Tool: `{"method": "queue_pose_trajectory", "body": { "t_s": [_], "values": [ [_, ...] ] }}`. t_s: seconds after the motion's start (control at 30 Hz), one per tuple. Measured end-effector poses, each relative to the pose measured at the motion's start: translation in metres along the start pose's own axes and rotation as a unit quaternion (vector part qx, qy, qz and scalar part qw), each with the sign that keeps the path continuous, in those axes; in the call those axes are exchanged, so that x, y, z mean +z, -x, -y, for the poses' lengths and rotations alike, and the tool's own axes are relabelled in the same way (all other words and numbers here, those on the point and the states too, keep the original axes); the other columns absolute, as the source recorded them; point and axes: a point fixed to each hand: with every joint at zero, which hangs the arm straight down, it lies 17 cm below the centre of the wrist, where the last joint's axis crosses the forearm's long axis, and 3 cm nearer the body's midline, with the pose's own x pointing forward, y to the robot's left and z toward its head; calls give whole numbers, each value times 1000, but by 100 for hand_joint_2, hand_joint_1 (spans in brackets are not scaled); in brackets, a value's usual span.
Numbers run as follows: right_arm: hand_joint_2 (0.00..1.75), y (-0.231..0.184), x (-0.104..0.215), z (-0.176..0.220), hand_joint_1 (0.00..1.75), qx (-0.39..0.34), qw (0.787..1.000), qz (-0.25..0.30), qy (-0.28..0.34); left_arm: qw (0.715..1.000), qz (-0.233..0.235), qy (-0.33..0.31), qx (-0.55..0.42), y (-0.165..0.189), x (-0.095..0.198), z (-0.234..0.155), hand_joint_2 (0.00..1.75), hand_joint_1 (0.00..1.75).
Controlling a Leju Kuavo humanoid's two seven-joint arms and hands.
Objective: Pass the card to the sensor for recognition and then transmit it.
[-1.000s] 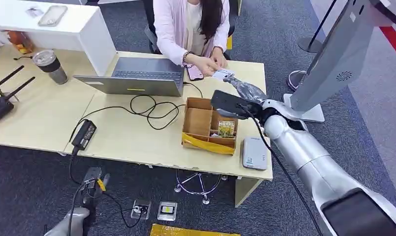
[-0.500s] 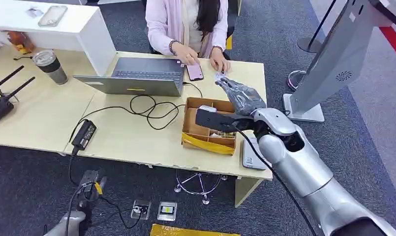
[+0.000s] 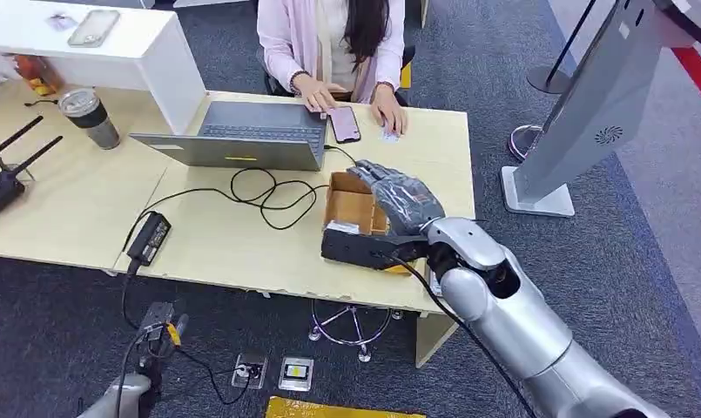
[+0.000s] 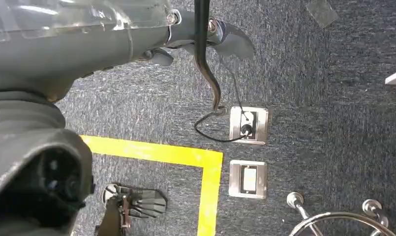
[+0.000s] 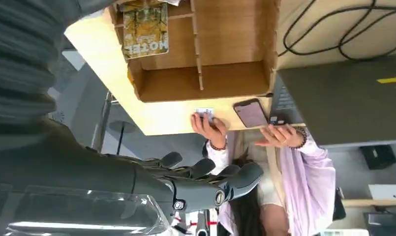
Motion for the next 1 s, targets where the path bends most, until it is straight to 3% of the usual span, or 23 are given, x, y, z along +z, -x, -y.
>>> {"method": "queue_pose_trajectory", "body": {
  "t_s": [0.33,0.77,1.0],
  "values": [
    [175,15,-19,6,0,45,997,-11,54,1000,1,1,-2,-1,0,1,0,0],
    [175,27,-27,-9,0,54,997,-24,42,1000,3,1,-5,-3,0,1,0,0],
    [175,47,-40,-36,0,69,996,-54,17,1000,2,2,-7,-6,-1,2,0,0]
  ]
}}
